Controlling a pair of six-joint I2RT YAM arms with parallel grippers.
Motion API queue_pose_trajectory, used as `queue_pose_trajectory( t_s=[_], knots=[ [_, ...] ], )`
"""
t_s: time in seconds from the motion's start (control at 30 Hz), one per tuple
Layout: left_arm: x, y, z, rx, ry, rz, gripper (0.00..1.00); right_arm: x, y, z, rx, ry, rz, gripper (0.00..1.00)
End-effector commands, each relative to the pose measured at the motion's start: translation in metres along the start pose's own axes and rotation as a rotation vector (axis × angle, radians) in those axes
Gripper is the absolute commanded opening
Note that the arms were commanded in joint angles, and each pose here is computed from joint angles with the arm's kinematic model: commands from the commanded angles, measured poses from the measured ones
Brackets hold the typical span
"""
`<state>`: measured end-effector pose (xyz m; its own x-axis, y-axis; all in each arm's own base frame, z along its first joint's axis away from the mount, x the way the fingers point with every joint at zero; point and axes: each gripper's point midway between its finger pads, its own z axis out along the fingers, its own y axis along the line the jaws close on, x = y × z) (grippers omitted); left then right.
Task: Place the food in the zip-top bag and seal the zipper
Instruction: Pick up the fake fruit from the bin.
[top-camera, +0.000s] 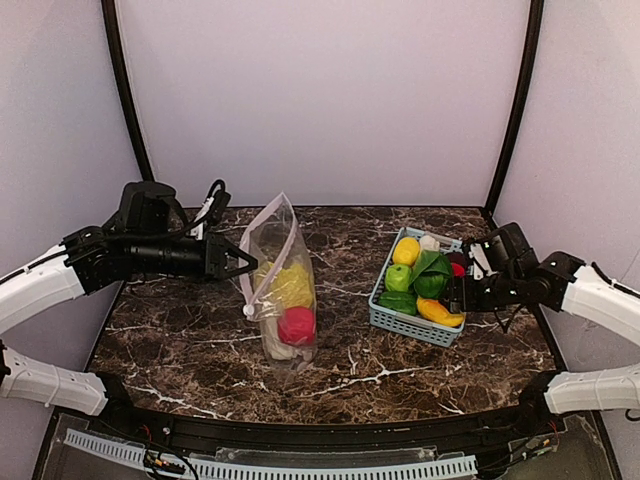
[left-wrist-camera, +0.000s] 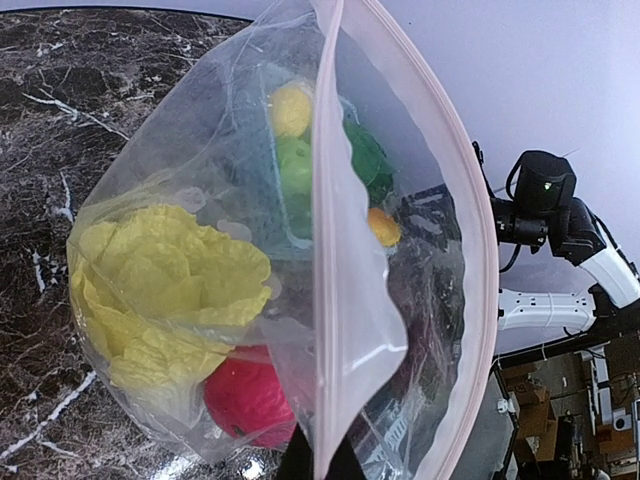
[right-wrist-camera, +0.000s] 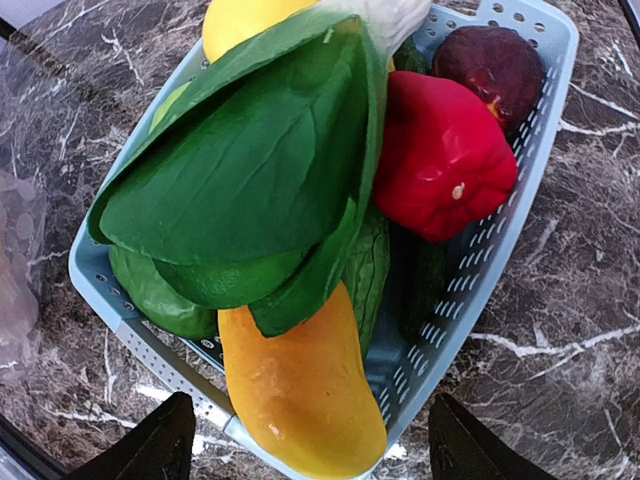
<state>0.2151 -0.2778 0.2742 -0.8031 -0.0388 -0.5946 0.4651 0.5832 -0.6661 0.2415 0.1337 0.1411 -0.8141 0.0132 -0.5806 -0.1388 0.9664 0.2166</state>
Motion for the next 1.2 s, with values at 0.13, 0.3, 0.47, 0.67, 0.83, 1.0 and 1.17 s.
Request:
queue_pose_trajectory(
  t_s=[0.13,0.3,0.47,0.67,0.83,1.0,1.17],
  knots=[
    [0.003,0.005,-0.012,-0.055,0.026,-0.001,0.01,0.003,0.001,0.027,0.007,0.069,-0.133,0.69],
    [0.000,0.005,-0.015,-0.057,0.007,-0.009,0.01,-0.004,0.002,0.034,0.023,0.074,-0.183,0.64],
    [0.001,0.004,-0.015,-0.055,0.013,-0.010,0.01,-0.005,0.007,0.044,0.004,0.099,-0.223,0.62],
    [0.003,0.004,-0.020,-0.062,0.022,-0.005,0.01,0.001,0.013,0.054,-0.035,0.113,-0.219,0.69],
    [0.005,0.006,-0.023,-0.077,0.021,-0.007,0.01,0.001,0.016,0.065,-0.045,0.113,-0.220,0.67],
    [0.012,0.013,-0.021,-0.107,0.061,-0.002,0.01,-0.012,0.022,0.061,-0.059,0.077,-0.213,0.52],
    [0.011,0.011,-0.016,-0.106,0.084,-0.004,0.01,-0.022,0.023,0.043,-0.064,0.038,-0.183,0.43]
  ],
)
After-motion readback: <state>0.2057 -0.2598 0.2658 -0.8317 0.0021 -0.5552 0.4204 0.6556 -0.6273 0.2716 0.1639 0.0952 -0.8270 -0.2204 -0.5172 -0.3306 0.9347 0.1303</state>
